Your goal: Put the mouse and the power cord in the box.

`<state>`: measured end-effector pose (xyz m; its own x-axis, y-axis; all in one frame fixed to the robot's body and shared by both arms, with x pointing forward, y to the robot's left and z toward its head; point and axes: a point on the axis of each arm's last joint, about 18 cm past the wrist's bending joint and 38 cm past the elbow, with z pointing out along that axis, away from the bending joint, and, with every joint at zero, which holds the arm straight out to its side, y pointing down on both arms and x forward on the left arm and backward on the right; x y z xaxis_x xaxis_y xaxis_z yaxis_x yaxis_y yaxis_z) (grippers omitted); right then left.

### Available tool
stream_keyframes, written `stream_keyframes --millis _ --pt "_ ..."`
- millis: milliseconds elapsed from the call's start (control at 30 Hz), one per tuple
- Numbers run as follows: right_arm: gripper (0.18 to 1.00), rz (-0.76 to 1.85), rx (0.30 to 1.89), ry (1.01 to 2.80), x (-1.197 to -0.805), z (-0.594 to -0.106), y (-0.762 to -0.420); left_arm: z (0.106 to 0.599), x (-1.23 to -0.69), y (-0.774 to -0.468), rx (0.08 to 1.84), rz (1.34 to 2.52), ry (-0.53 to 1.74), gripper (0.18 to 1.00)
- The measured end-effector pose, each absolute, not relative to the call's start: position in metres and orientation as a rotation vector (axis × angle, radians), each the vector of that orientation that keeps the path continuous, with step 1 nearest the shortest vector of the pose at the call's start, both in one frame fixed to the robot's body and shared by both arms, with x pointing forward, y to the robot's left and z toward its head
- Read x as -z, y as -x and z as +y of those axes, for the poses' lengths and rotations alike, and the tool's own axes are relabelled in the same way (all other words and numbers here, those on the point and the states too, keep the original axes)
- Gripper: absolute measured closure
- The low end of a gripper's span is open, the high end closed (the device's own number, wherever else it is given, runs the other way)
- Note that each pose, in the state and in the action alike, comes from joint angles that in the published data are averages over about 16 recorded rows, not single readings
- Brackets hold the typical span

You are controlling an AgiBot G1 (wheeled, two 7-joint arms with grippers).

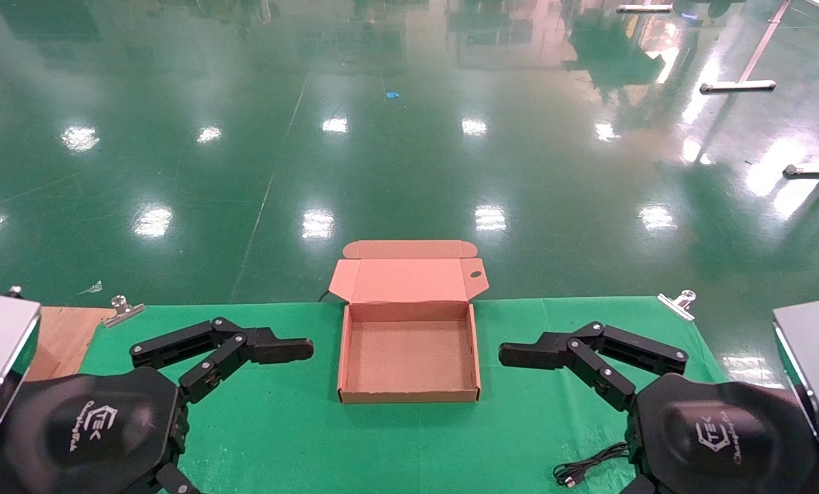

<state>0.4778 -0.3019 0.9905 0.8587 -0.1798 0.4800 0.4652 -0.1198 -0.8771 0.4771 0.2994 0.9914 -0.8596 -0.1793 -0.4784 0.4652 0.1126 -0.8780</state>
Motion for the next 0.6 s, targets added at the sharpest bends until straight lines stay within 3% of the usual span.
stream_keyframes --millis 267,600 --pt "0.178 -0.215 0.609 1.741 -0.971 -0.304 -0.497 0.296 -0.977 -0.493 1.737 1.981 -0.249 0.183" --pt "0.178 -0.215 0.767 2.196 -0.925 -0.316 -0.56 0.311 -0.935 -0.545 1.394 2.177 -0.161 0.183"
